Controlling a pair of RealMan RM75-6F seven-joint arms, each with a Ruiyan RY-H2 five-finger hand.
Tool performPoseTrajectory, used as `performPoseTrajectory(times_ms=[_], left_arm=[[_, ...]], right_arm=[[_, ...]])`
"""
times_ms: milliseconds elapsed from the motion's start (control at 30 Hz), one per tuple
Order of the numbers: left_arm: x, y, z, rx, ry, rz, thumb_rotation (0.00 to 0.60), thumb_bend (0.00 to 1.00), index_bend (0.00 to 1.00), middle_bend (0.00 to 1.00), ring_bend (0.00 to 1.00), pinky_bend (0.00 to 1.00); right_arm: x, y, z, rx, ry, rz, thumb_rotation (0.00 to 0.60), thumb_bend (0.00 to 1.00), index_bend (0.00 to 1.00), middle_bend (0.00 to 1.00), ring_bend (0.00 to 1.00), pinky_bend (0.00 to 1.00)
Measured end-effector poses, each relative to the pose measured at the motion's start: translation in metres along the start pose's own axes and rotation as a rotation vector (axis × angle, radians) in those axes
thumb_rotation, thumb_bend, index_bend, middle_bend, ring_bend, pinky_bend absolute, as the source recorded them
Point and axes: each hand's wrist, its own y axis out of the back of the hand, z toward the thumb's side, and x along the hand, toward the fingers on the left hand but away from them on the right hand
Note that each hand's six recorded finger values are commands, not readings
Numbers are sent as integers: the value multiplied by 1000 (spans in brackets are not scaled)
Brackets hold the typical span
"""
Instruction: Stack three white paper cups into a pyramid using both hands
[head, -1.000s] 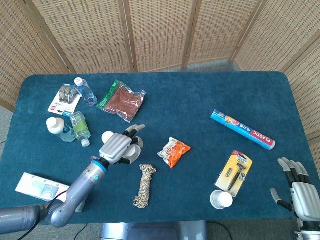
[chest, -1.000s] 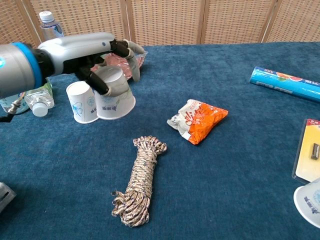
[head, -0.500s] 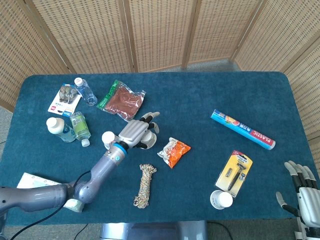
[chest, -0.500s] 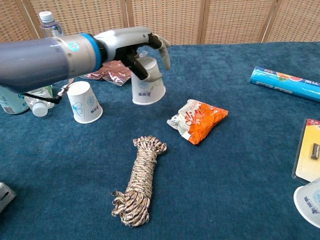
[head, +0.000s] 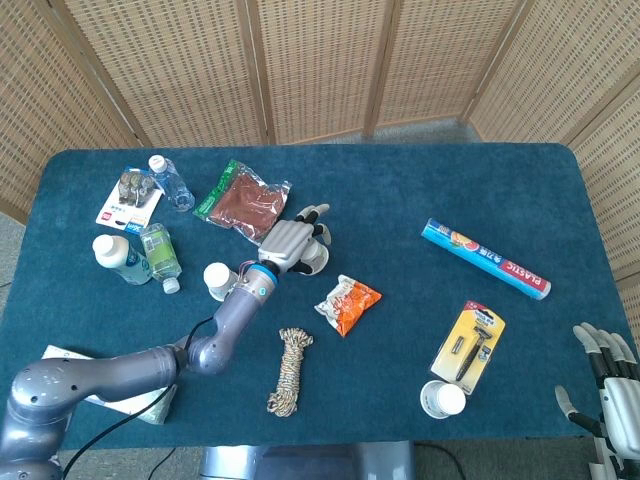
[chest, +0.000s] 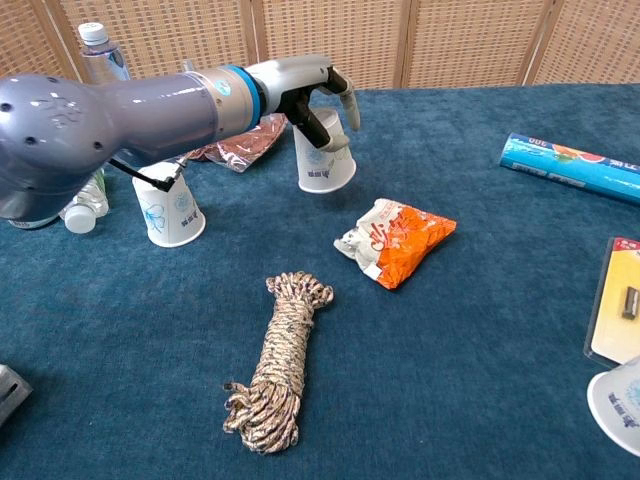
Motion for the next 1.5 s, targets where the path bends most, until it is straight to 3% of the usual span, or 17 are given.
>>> performPoseTrajectory(times_ms=[400,700,1367,1500], left_arm=[[28,-17,20,4,2,-7,600,458,378,51,34,437],[36,-23,26,61,-5,-5,600,459,378,31,10,416],[35,-22,23,96,11,-74,600,458,20,0,0,99],[32,-16,27,86,-1,-63,600,458,0,0,0,40]], right_arm=[[6,5,-8,-22,-21,-15,600,397,0,0,0,0],[10,9,-11,-37,-25,-28,600,398,0,0,0,0],[13,10,-8,-47,-14,-37,600,398,0,0,0,0],[13,11,-8,-41,-12,-34,600,398,0,0,0,0]])
